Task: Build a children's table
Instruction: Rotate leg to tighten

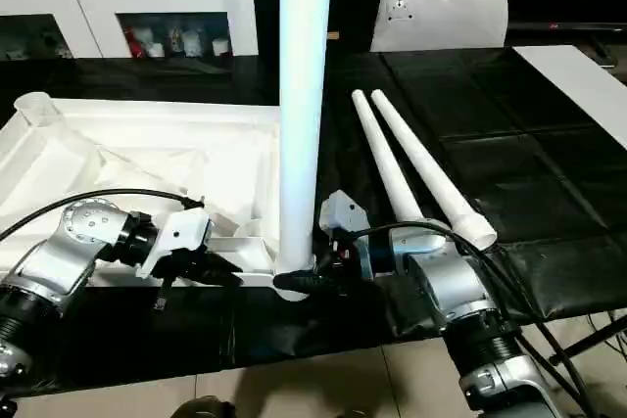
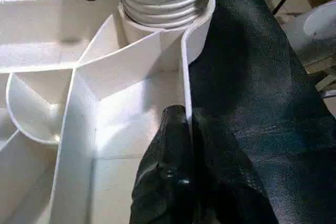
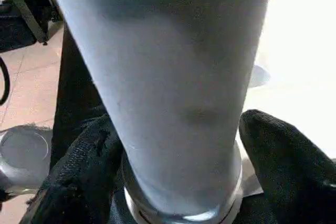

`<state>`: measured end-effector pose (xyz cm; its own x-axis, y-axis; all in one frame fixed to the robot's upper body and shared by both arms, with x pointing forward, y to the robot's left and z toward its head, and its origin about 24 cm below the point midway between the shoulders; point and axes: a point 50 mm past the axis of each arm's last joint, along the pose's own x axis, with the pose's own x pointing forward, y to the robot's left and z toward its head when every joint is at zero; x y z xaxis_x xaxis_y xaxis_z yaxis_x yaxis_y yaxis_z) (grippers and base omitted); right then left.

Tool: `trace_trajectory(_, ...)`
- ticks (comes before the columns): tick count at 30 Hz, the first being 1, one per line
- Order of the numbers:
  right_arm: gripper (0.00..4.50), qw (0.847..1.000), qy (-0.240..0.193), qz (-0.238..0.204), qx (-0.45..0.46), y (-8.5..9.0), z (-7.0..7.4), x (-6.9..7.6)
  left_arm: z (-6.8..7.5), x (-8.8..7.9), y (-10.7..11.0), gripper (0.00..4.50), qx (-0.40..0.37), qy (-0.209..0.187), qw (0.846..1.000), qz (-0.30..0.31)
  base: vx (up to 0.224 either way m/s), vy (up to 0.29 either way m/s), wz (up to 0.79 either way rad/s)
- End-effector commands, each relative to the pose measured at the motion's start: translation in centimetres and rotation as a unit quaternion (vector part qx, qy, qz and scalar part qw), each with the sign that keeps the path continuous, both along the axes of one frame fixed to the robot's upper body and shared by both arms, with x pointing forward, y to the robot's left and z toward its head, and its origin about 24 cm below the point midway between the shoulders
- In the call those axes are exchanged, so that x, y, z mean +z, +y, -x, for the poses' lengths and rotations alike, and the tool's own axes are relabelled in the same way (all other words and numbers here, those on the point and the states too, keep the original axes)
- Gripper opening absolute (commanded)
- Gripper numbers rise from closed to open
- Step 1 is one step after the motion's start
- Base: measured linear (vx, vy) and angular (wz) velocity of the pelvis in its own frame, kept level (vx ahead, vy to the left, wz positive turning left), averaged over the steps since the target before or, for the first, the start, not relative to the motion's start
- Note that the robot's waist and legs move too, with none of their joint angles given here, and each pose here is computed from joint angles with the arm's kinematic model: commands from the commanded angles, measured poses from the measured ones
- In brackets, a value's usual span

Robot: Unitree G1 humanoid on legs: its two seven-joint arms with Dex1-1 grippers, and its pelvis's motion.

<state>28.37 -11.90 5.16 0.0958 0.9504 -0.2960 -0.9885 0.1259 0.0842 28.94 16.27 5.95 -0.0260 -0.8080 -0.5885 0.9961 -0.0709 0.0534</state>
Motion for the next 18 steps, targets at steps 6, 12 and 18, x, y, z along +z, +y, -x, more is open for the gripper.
trace_trajectory(6,2.9,1.0,0.013,0.001,0.007,0.07,0.27,-0.17,0.01,-0.03,-0.14,0.0,-0.029,0.003,0.999,-0.026,0.0,0.0,0.0)
trace_trajectory(12,2.71,1.0,0.02,0.002,0.007,0.14,0.52,-0.49,-0.02,-0.05,-0.07,0.0,-0.029,0.003,0.999,-0.027,0.0,0.0,0.0)
trace_trajectory(18,2.69,0.999,0.031,-0.006,0.002,0.39,0.82,-0.77,-0.02,-0.07,-0.12,0.0,-0.025,0.006,0.999,-0.022,0.0,0.0,0.0)
